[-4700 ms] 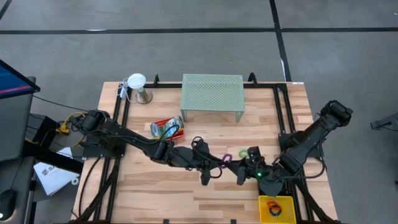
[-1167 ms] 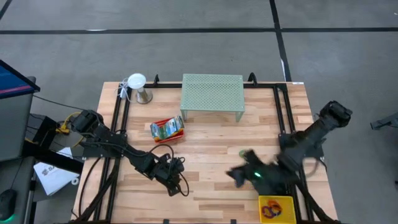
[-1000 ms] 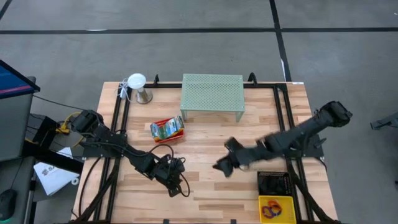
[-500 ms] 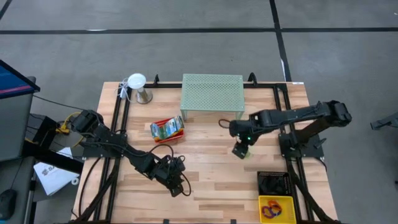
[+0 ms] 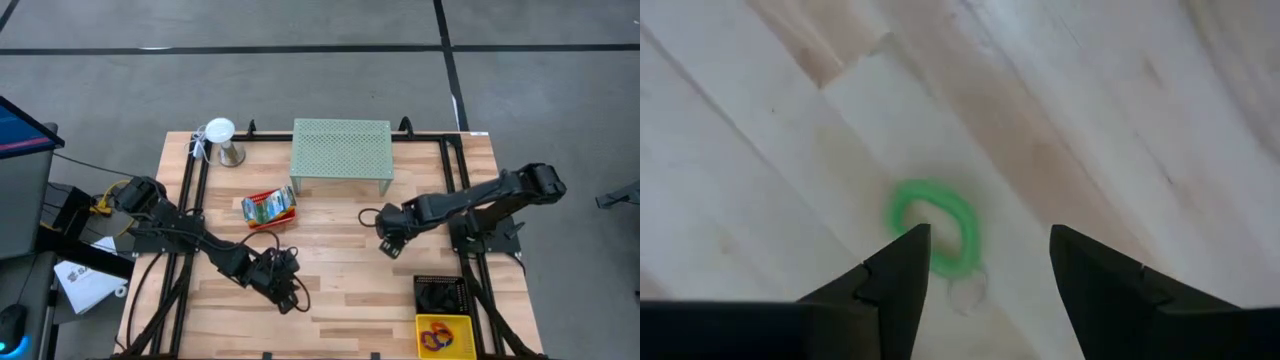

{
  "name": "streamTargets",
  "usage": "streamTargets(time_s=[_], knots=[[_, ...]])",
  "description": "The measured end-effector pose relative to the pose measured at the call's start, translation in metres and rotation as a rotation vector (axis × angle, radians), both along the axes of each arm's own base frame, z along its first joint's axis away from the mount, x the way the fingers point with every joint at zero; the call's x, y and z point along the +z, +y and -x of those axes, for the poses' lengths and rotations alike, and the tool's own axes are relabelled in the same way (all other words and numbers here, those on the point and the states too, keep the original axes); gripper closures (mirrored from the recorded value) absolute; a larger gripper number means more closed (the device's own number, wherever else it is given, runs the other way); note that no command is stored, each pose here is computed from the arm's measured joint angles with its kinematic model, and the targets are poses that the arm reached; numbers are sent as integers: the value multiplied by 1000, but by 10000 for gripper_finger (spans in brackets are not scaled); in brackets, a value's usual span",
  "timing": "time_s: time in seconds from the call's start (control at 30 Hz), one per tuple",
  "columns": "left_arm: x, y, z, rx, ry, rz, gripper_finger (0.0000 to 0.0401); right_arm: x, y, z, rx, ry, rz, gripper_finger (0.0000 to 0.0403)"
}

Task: Pick & Place Office Desk Supplies
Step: Put the green spring keychain into the yellow bin

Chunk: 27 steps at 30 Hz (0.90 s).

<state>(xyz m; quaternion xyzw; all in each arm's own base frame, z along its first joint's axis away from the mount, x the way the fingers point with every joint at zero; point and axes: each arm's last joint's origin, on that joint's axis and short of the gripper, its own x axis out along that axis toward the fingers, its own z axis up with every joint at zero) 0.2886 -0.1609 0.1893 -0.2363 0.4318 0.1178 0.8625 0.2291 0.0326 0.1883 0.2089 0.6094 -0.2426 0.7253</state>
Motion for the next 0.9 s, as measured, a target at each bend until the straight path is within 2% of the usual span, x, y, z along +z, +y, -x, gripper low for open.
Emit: streamTargets(time_s=[0.37,0.67,0.8,0.9], knots=[[2,-1,-2,-1,-30,18,252,-39,8,14,-84,-50,-60,200],[2,5,-6,19,-31,20,252,-56,7,24,-141,-75,-32,202],[2,4,-7,19,-40,26,252,-60,10,27,-148,-82,-27,223],[3,4,-7,19,-49,32,252,-60,11,28,-149,-84,-16,252]])
